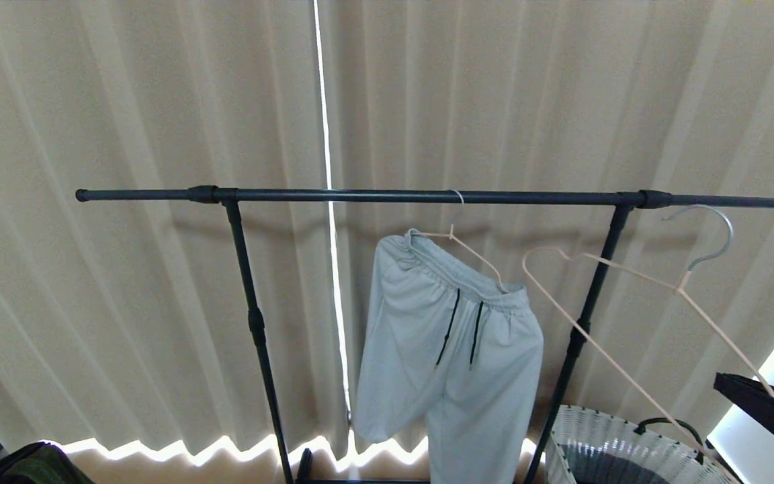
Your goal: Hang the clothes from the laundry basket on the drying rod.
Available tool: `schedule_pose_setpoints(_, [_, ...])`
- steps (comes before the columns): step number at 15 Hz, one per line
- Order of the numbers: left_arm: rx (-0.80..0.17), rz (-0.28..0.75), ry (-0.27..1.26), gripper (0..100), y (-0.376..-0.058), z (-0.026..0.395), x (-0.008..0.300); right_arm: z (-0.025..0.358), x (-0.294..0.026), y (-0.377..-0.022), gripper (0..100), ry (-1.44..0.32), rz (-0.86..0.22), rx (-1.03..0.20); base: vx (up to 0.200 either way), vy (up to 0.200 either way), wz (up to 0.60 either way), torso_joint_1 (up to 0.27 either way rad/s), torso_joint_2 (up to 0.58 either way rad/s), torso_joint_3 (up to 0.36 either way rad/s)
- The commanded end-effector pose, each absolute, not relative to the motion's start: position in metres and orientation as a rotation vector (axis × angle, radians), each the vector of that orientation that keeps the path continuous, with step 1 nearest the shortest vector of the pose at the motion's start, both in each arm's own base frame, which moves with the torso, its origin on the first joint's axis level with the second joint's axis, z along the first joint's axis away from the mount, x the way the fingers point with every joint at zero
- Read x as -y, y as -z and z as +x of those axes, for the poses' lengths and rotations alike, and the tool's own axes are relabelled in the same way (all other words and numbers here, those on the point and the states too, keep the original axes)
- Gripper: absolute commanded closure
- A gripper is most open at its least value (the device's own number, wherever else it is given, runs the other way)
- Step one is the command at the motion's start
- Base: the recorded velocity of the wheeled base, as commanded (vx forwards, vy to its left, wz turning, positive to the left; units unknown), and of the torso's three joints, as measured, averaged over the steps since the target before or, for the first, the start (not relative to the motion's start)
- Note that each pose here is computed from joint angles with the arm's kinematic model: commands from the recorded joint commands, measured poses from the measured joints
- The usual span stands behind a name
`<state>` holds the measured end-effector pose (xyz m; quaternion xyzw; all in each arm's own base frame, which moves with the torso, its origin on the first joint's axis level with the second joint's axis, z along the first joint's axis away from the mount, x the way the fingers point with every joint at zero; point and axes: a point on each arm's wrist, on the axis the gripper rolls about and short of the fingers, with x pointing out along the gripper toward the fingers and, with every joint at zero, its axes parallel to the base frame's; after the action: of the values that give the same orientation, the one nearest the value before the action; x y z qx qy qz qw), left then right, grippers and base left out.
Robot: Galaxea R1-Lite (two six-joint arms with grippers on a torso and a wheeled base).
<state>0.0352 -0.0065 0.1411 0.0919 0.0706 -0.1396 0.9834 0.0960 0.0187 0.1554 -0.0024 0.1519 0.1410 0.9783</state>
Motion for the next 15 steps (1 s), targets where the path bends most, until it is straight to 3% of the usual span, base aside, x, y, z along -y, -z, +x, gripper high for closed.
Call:
schedule_pose_setpoints(1, [-0.15,0.186,0.28,100,-0.145,0.039,0.007,0.093,-0.03,-0.161,100,-0.428,-0.014,-0.28,0.0,0.0,0.0,0.0,0.0,0.0])
schedule_pose_setpoints(5, [-0.201,0.186,0.316,100,-0.171,0.07,0.01,0.089,-0.047,-0.164,100,-0.708,0.002,-0.288,0.0,0.0,0.0,0.0,0.0,0.0])
schedule_pose_setpoints(9, [-0.237,0.191,0.342,100,-0.203,0.118,0.02,0.105,-0.068,-0.167,100,-0.857,0.003,-0.302,0.0,0.0,0.0,0.0,0.0,0.0])
schedule_pose_setpoints(12, [-0.258,0.2,0.312,100,-0.221,0.152,0.043,0.126,-0.091,-0.165,100,-0.921,0.0,-0.272,0.0,0.0,0.0,0.0,0.0,0.0])
schedule_pose_setpoints(15, [-0.274,0.177,0.253,100,-0.234,0.184,0.073,0.123,-0.117,-0.166,100,-1.044,0.079,-0.277,0.0,0.0,0.0,0.0,0.0,0.0])
